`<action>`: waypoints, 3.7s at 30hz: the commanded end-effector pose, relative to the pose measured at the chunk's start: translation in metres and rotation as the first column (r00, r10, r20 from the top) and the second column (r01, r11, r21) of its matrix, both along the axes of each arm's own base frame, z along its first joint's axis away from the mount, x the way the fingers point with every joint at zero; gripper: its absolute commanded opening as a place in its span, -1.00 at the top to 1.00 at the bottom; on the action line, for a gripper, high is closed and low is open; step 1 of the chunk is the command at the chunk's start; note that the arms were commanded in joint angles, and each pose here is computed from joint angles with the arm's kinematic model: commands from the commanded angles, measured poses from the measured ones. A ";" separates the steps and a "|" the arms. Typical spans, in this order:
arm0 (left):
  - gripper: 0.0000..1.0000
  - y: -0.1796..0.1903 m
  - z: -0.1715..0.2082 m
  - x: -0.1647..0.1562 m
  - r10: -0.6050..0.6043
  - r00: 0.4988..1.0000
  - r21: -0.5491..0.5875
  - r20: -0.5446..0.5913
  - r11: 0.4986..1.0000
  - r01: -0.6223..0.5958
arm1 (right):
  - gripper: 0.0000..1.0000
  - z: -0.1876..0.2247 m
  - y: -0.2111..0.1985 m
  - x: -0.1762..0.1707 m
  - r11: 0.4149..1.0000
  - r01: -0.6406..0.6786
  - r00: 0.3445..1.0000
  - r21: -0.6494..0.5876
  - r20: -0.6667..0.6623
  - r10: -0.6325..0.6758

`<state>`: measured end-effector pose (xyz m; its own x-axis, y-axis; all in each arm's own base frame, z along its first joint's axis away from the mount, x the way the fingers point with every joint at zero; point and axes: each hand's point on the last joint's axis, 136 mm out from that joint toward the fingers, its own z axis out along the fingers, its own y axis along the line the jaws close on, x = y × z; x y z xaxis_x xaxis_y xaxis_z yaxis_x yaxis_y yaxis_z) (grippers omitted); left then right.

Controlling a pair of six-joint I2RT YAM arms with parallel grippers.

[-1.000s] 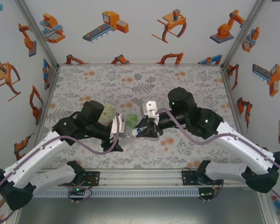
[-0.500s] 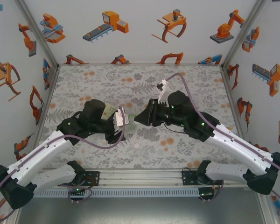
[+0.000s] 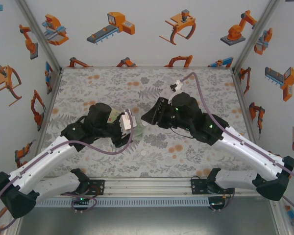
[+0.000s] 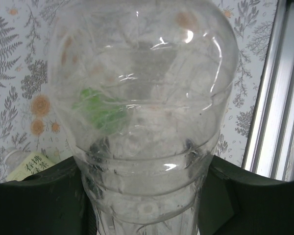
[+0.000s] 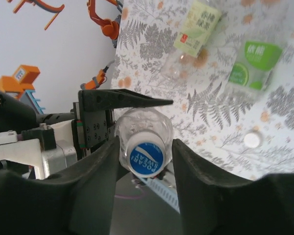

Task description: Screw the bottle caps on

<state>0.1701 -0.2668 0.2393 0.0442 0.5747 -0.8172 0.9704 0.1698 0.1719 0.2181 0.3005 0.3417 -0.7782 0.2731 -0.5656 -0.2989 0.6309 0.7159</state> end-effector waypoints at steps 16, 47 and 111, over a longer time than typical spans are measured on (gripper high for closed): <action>1.00 0.000 0.036 -0.076 -0.354 0.931 -0.124 -0.092 0.931 0.342 | -0.21 0.055 0.012 -0.131 0.566 -0.604 0.063 -0.561 0.675 0.735; 1.00 -0.003 0.032 -0.078 -0.381 0.917 -0.127 -0.120 0.922 0.367 | 0.25 0.049 0.024 -0.133 0.526 -0.651 0.019 -0.546 0.682 0.731; -0.60 0.007 0.030 0.015 0.091 0.988 -0.056 0.123 0.995 -0.084 | 0.76 -0.032 -0.018 0.010 0.997 0.080 0.969 0.009 -0.233 -0.076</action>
